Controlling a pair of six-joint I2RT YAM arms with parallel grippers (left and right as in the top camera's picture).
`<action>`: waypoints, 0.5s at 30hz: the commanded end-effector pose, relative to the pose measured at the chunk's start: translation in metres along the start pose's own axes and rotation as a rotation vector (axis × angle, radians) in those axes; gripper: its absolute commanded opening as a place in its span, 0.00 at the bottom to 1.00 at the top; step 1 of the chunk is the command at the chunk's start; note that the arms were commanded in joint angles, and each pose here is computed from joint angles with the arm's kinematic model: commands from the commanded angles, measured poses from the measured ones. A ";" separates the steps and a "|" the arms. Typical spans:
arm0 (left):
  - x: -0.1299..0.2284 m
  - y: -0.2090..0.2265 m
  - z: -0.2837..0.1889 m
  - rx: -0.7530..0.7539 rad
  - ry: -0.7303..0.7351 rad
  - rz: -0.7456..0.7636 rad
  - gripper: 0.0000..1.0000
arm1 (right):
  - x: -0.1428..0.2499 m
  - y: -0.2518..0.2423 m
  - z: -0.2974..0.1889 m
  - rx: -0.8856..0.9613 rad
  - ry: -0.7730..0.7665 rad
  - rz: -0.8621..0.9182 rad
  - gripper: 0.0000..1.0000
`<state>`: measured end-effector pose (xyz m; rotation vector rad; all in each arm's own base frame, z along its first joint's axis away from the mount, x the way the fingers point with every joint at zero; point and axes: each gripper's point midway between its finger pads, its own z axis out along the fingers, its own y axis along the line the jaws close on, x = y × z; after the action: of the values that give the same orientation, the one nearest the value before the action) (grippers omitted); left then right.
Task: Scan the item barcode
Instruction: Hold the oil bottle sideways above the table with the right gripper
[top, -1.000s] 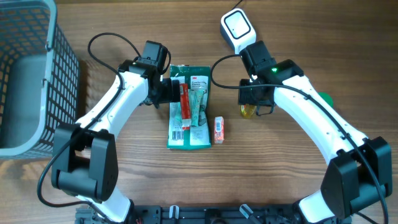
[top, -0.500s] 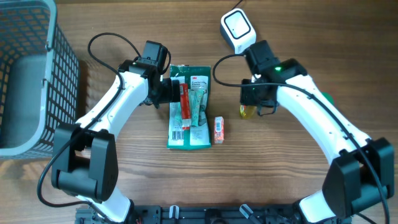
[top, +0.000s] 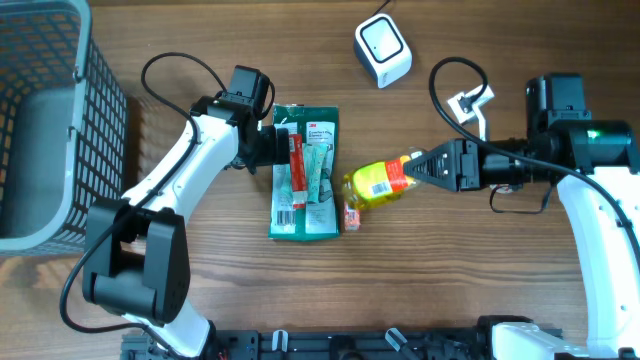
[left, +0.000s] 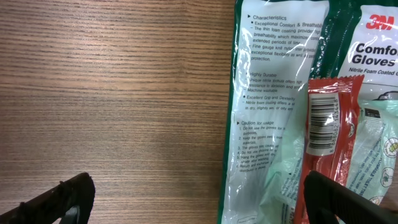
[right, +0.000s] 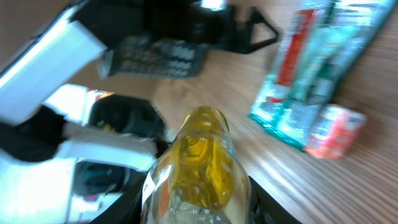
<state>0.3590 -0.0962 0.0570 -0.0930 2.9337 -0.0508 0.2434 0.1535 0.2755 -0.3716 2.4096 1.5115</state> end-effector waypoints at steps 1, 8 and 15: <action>0.000 0.000 -0.004 -0.001 -0.013 0.001 1.00 | -0.004 0.038 -0.006 -0.176 -0.045 -0.129 0.24; 0.000 0.000 -0.004 -0.001 -0.013 0.001 1.00 | -0.005 0.051 -0.009 -0.254 -0.061 -0.116 0.24; 0.000 0.000 -0.004 -0.001 -0.013 0.001 1.00 | 0.000 0.051 -0.008 -0.252 -0.045 -0.072 0.24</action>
<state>0.3590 -0.0962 0.0570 -0.0930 2.9337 -0.0508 0.2290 0.1642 0.3024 -0.4310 2.2494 1.7152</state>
